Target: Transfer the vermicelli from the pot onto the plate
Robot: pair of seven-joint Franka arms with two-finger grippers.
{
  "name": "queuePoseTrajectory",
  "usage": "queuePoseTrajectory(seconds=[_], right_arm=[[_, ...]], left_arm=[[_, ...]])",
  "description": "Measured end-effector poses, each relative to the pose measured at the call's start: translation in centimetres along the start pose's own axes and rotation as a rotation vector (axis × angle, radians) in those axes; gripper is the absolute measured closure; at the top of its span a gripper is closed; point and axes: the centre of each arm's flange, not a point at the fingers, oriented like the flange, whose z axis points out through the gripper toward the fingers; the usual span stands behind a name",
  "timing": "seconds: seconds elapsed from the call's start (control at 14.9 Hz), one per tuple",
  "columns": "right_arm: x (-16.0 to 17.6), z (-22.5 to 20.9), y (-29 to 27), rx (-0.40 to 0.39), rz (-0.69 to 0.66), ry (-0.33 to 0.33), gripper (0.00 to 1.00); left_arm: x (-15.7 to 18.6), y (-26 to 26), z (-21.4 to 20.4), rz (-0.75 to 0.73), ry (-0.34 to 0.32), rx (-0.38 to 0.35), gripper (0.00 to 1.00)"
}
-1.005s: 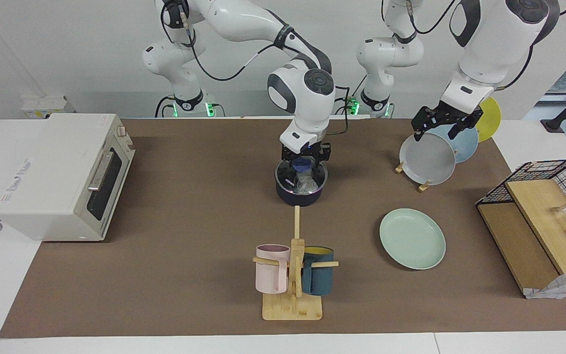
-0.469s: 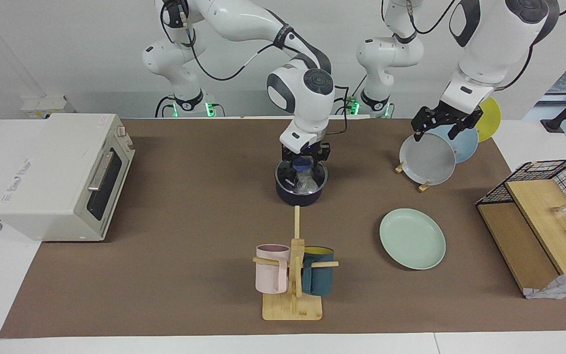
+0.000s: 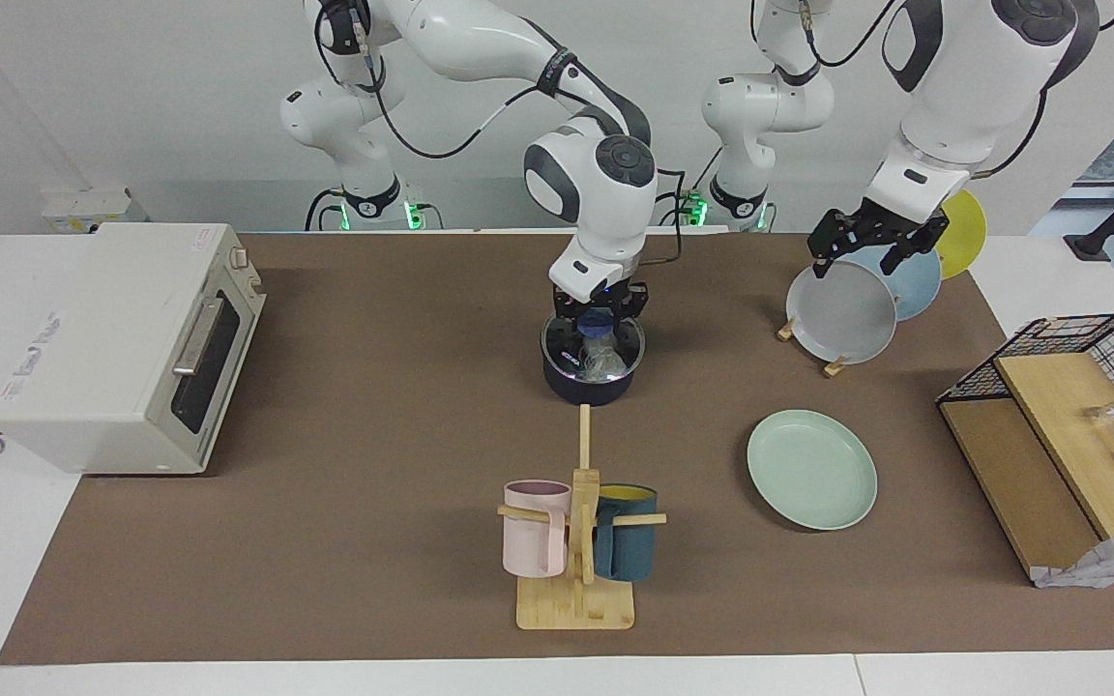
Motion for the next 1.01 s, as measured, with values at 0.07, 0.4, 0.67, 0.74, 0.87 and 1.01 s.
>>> queuePoseTrajectory(seconds=[0.07,0.4,0.67,0.74,0.87,1.01], right_arm=[[0.0,-0.1,0.0,0.001,0.000,0.001,0.34],[0.6,-2.5,1.1,0.027,-0.009,0.028,0.34],[2.8,-5.6,5.7,0.039,-0.062,0.041,0.34],[3.9,-5.8,7.6,0.037,-0.081,0.037,0.34],[6.3,-5.9,11.7,0.031,-0.130,0.026,0.34],[8.5,-5.7,16.3,0.024,-0.180,0.002,0.34]], left_arm=[[0.0,0.0,0.0,0.000,0.000,0.000,0.00],[0.0,0.0,0.0,0.000,0.003,0.000,0.00],[-0.1,1.0,0.0,0.017,0.003,-0.002,0.00],[-0.2,1.7,0.0,0.024,0.002,-0.003,0.00],[-0.8,4.7,0.6,0.026,0.000,-0.010,0.00],[-1.8,9.7,2.2,0.021,0.010,-0.019,0.00]])
